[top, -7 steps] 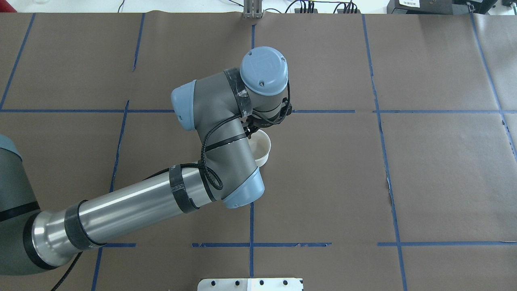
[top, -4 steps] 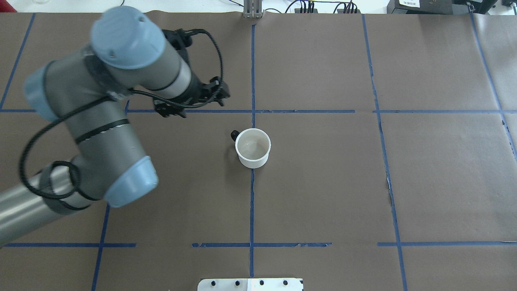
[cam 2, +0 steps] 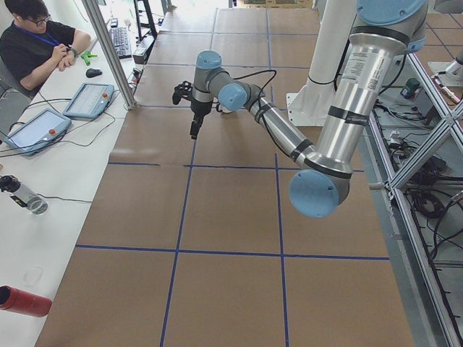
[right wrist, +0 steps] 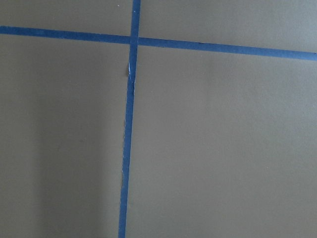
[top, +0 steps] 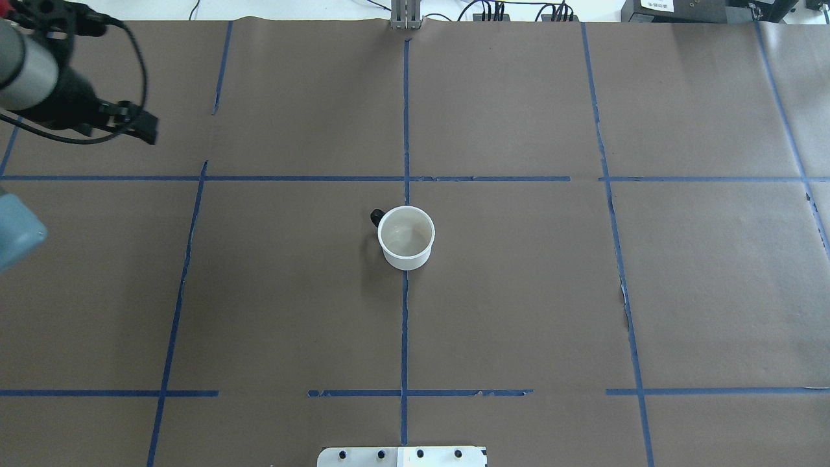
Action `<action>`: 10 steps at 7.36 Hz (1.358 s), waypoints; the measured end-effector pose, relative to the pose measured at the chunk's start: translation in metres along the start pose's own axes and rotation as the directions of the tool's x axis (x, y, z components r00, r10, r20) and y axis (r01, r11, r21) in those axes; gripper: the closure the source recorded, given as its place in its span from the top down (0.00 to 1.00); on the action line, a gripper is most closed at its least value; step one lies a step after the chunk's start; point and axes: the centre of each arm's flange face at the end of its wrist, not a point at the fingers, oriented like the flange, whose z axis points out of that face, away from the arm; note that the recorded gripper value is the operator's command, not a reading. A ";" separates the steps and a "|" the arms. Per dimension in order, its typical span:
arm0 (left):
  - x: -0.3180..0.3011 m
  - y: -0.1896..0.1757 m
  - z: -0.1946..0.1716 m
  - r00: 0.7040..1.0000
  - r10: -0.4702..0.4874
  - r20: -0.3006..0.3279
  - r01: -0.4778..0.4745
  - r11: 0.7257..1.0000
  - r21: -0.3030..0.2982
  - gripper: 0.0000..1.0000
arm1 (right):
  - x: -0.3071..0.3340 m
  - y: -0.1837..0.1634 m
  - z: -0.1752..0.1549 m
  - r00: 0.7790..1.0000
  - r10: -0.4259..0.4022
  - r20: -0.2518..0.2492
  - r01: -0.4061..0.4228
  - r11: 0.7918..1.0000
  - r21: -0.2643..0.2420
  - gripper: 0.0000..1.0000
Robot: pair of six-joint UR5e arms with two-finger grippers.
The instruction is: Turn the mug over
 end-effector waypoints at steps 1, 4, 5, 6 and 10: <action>-0.075 0.009 -0.003 0.997 0.071 0.041 -0.070 0.997 -0.023 1.00 | 0.000 0.000 0.000 1.000 0.000 0.000 0.000 1.000 0.000 1.00; -0.291 0.089 0.005 0.980 0.199 -0.022 -0.200 0.970 -0.135 1.00 | 0.000 0.000 0.000 1.000 0.000 0.000 0.000 1.000 0.000 1.00; -0.332 0.114 0.003 0.985 0.169 -0.022 -0.170 0.975 -0.145 1.00 | 0.000 0.000 0.000 1.000 0.000 0.000 0.000 1.000 0.000 1.00; -0.352 0.128 0.003 0.990 0.141 -0.020 -0.142 0.978 -0.151 1.00 | 0.000 0.000 0.000 1.000 0.000 0.000 0.000 1.000 0.000 1.00; -0.363 0.129 0.004 1.000 0.023 -0.011 -0.025 0.989 -0.148 1.00 | 0.000 0.000 0.000 1.000 0.000 0.000 0.000 1.000 0.000 1.00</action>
